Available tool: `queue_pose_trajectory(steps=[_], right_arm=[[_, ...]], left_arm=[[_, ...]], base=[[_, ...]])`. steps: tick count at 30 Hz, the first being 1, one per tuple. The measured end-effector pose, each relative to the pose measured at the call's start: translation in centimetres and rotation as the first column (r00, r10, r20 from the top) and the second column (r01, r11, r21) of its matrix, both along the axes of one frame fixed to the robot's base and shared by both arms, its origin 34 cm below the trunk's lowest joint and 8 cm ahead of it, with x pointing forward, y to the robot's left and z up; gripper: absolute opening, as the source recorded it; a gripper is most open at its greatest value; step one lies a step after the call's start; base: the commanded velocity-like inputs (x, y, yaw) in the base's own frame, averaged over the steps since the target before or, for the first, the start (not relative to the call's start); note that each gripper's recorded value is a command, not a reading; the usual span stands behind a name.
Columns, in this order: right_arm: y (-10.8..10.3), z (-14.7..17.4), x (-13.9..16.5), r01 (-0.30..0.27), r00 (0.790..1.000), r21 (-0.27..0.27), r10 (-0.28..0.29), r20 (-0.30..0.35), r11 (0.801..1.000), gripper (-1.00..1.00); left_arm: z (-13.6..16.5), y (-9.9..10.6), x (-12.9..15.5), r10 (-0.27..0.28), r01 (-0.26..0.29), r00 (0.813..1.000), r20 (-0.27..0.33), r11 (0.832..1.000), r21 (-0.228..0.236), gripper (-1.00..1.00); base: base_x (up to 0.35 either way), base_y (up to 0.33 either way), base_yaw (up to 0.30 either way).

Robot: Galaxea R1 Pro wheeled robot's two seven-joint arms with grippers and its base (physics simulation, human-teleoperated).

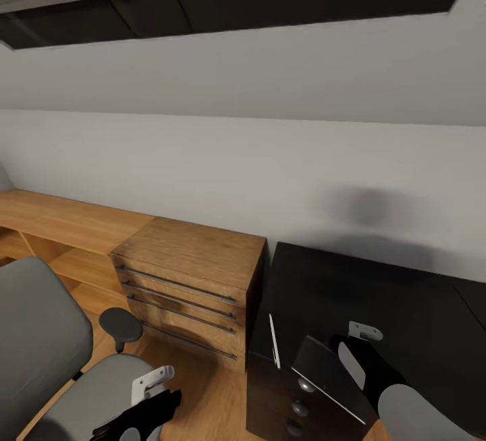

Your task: In the bedroom, organize the workspace by keeping the computer under the desk, ensuring the monitor is on the desk, placing the keyboard on the desk next to the monitor, placing the mouse on the desk next to the keyboard, moving the folder from the swivel chair onto the desk next to the mouse, stacking the notebook on top of the folder with the pen on top of the notebook, and positioning the swivel chair next to the desk.

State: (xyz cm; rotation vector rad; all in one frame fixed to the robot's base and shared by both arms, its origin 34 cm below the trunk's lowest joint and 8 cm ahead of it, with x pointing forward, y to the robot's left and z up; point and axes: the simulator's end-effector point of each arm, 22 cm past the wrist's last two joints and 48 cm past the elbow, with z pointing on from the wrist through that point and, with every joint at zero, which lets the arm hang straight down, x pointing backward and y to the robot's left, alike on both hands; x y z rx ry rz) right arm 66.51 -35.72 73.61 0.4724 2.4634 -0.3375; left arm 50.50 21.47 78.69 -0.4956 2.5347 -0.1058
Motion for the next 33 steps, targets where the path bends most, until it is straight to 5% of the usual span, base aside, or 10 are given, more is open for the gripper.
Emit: queue_pose_trajectory(steps=[22, 33], right_arm=[[0.1, 0.0, 0.0, 0.002, 1.000, 0.006, -0.002, 0.002, 1.000, 1.00], [0.7, 6.6, 5.2, 0.000, 0.983, 0.019, -0.004, 0.185, 1.000, 1.00]], left_arm=[[0.0, 0.0, 0.0, 0.000, 0.000, 1.000, 0.000, 1.000, -0.001, 1.00], [0.2, -0.1, 0.1, 0.000, 0.000, 1.000, 0.006, 1.000, -0.002, 1.00]], base=[[-0.004, 0.000, 0.000], [0.000, 0.000, 0.000]])
